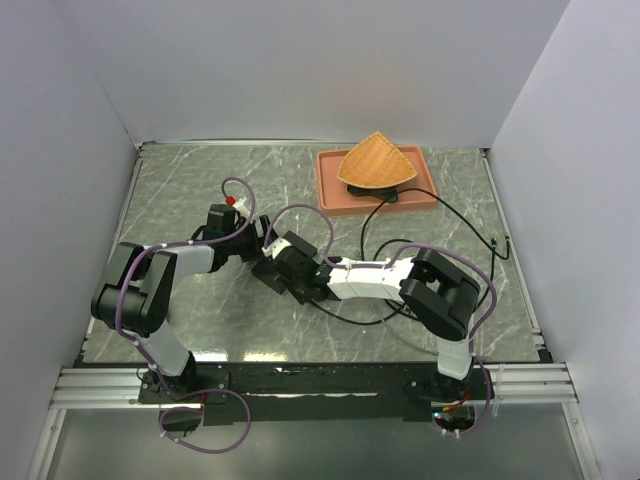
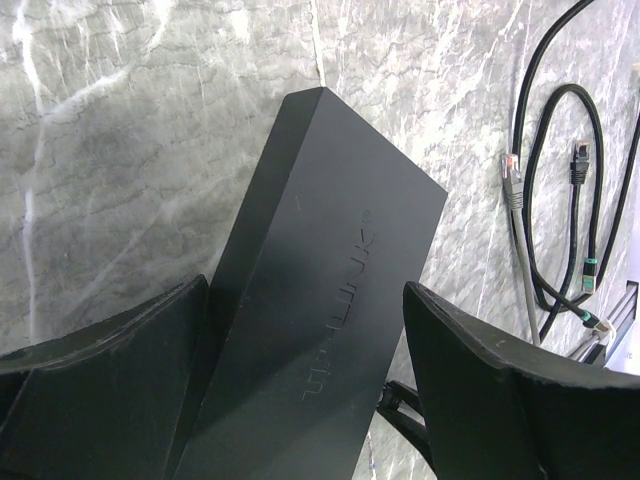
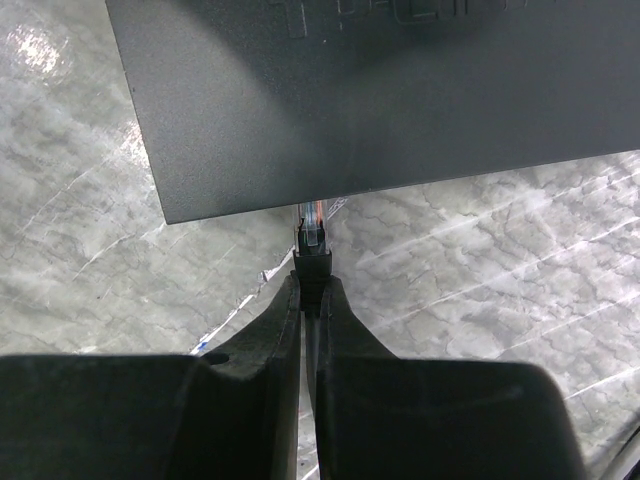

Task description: Insert the plug into the switch port

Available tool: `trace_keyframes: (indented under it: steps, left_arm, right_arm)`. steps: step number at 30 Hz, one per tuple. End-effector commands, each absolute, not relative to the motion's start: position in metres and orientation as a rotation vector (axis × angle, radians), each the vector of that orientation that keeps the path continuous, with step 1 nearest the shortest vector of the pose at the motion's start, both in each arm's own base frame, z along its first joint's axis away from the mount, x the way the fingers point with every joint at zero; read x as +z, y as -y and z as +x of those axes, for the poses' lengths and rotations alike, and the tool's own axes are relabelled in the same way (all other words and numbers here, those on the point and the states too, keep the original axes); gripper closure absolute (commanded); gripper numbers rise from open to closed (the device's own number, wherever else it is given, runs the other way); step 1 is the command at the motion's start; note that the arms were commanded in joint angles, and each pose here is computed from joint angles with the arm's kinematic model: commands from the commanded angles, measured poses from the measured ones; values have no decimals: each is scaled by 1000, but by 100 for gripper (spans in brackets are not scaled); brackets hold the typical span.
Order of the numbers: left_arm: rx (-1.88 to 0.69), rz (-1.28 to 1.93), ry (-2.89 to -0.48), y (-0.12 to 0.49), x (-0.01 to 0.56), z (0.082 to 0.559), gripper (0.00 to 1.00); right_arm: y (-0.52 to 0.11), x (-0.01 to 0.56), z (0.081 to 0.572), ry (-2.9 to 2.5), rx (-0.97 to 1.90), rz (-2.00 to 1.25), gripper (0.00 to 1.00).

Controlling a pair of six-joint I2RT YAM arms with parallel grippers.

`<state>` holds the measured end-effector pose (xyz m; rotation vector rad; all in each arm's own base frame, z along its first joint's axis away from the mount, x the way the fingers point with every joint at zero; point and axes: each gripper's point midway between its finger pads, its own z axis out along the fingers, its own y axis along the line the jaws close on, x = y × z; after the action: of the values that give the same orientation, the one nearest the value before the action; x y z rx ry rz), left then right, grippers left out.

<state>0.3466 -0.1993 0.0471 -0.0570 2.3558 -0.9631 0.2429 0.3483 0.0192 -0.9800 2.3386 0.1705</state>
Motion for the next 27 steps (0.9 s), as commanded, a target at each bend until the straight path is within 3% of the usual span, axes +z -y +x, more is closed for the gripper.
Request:
trace_keyframes:
  steps: [1,27]
  left_arm:
    - [-1009,-40,-2404,203,39,330,15]
    - [-1050,-38,-2435,207,27,323,16]
  right_arm:
    - [-359,33,257,-2290,171,-894,100]
    - [-385,86,260,-2185,350,-825,100]
